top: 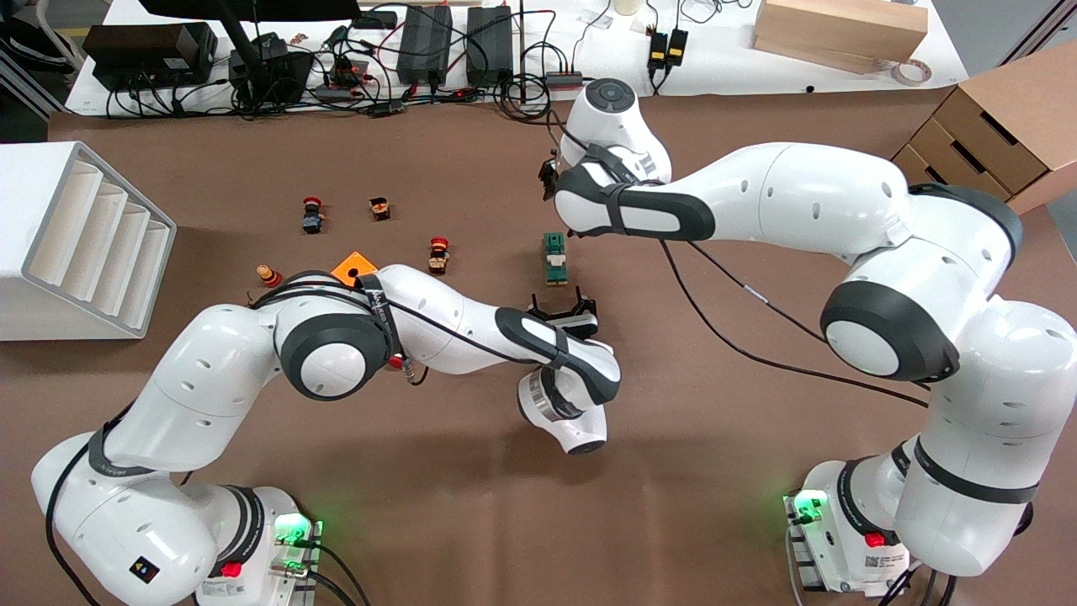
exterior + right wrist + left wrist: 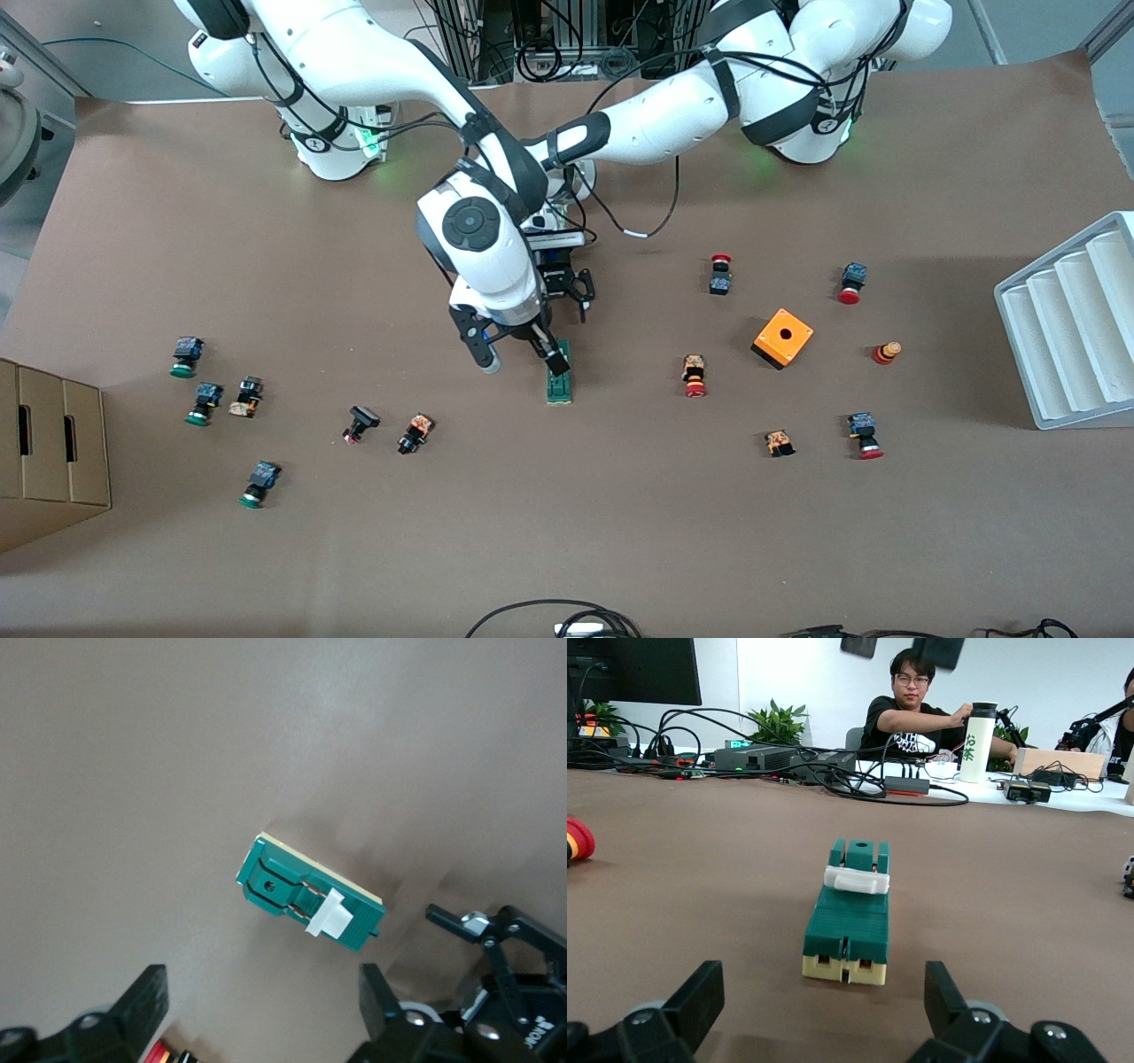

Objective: Close load switch with both arms
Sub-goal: 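Lower the right gripper onto the white lever of the switch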

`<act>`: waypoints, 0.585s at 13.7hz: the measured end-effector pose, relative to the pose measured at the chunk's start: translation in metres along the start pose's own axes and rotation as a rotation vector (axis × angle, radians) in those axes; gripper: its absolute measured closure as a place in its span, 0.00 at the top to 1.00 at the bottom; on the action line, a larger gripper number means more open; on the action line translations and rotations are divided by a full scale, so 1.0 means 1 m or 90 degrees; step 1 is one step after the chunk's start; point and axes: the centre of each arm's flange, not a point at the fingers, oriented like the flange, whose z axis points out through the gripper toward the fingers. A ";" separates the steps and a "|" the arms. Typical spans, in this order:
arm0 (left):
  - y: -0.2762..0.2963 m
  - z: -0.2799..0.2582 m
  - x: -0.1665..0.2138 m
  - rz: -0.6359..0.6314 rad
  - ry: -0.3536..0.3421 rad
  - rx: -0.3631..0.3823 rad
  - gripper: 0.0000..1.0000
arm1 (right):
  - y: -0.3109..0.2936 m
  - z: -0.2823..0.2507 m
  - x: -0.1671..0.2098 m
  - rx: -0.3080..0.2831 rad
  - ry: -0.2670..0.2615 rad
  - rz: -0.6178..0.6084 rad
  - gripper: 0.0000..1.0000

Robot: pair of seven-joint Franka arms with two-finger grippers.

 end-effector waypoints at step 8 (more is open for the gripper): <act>-0.009 0.017 -0.006 0.027 0.010 0.013 1.00 | 0.017 0.050 -0.009 0.013 0.006 0.030 0.83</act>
